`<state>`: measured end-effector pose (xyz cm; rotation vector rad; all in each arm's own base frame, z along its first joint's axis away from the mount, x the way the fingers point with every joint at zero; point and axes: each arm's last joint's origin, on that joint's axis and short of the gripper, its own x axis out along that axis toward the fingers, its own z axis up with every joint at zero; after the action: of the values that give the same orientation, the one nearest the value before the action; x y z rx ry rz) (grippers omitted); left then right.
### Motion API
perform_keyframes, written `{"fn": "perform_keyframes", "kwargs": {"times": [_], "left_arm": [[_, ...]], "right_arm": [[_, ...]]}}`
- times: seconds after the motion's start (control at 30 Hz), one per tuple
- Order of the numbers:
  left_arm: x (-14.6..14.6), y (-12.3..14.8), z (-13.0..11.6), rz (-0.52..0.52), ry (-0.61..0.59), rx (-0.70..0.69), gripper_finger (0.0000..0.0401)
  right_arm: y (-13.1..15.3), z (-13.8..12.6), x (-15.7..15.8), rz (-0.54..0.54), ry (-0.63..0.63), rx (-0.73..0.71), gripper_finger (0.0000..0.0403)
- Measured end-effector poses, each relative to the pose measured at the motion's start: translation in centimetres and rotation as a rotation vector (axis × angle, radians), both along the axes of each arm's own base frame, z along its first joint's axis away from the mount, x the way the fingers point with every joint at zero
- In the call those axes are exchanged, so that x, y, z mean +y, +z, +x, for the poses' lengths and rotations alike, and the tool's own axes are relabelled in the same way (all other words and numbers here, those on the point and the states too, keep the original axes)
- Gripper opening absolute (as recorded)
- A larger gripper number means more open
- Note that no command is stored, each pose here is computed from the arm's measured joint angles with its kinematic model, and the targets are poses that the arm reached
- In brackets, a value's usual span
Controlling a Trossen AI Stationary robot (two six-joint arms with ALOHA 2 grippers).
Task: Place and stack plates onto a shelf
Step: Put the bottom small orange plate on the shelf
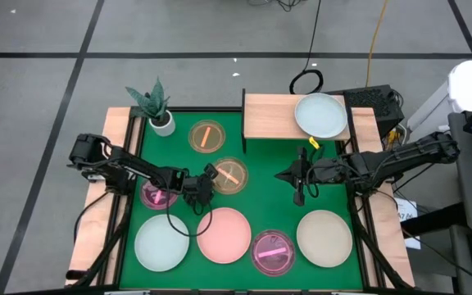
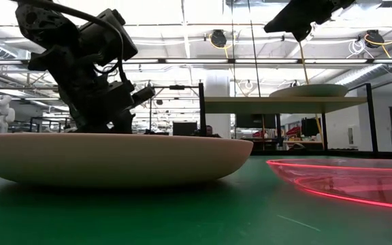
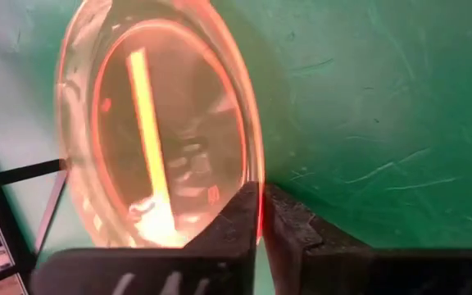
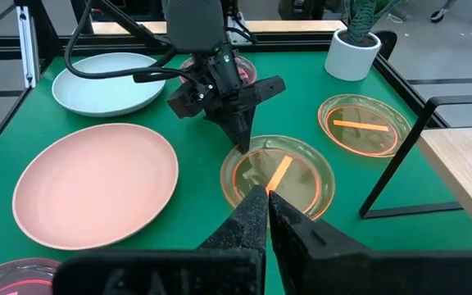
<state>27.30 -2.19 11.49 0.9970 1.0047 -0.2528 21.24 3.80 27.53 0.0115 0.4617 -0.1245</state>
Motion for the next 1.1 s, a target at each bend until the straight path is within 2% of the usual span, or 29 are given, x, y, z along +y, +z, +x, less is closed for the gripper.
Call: {"fn": "perform_keyframes", "kwargs": {"times": [0.57,0.83,0.93,1.1], "left_arm": [[-0.8,0.3,0.1,0.010,0.004,-0.042,0.0004],[-2.3,2.6,1.8,0.014,-0.023,-0.095,0.0002],[-2.7,3.7,2.4,0.016,-0.030,-0.089,0.0001],[-3.4,6.2,3.8,0.034,-0.034,-0.099,0.0001]], "right_arm": [[-0.1,0.0,0.0,-0.006,0.002,0.009,0.0000],[-0.2,-0.1,0.0,-0.008,0.004,0.021,0.0000],[-0.2,-0.3,0.1,-0.004,0.054,0.039,0.0000],[0.0,-1.8,0.0,0.063,0.109,0.083,0.0000]]}}
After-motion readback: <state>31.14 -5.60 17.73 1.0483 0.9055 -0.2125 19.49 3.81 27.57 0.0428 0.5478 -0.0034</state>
